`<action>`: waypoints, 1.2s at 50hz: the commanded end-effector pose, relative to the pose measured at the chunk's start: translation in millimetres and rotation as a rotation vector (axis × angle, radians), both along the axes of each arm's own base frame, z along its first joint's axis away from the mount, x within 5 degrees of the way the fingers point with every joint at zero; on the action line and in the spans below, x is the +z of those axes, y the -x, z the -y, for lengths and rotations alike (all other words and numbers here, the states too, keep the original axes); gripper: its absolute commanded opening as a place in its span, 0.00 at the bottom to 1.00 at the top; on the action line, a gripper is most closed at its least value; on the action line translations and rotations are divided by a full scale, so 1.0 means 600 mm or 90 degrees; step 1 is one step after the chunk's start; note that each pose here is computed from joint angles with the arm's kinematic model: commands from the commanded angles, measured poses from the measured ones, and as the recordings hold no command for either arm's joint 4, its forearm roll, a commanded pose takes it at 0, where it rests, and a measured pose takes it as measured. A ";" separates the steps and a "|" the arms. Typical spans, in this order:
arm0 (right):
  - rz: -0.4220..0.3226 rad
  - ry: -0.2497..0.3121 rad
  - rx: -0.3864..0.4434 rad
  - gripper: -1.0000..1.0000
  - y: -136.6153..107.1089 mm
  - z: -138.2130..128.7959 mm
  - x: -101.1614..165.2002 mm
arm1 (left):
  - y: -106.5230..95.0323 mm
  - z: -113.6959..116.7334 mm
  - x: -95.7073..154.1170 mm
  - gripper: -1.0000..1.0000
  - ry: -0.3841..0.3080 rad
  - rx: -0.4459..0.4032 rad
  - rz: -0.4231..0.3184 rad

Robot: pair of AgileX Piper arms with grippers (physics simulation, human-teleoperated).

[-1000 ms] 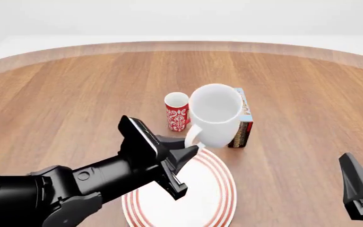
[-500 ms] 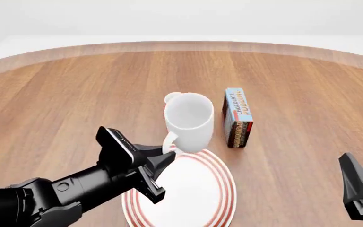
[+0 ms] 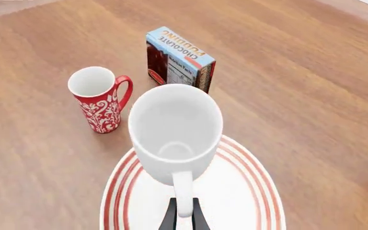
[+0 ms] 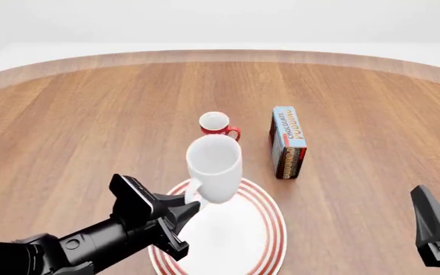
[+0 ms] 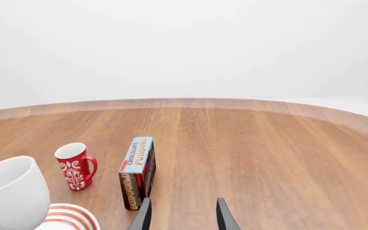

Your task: Pick up the white mug and put it on the plate, and put the chocolate pudding to the right of the plate.

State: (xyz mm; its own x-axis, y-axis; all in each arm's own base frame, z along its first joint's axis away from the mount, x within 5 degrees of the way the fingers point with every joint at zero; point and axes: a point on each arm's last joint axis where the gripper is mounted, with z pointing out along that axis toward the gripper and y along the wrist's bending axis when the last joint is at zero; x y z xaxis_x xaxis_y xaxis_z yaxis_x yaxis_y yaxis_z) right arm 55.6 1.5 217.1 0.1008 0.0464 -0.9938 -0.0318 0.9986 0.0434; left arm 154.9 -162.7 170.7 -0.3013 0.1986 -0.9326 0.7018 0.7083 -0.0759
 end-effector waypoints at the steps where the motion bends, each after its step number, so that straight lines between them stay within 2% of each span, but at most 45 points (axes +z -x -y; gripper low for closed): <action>1: 0.000 0.000 0.001 1.00 0.000 0.000 0.000 | 0.003 -0.004 -0.022 0.00 -0.007 0.004 -0.016; 29: 0.001 0.000 0.000 1.00 0.000 0.000 0.000 | 0.014 -0.003 -0.064 0.00 -0.008 0.002 -0.061; 60: 0.000 0.000 0.000 1.00 0.000 0.000 0.000 | 0.016 -0.009 -0.084 0.00 0.000 0.016 -0.084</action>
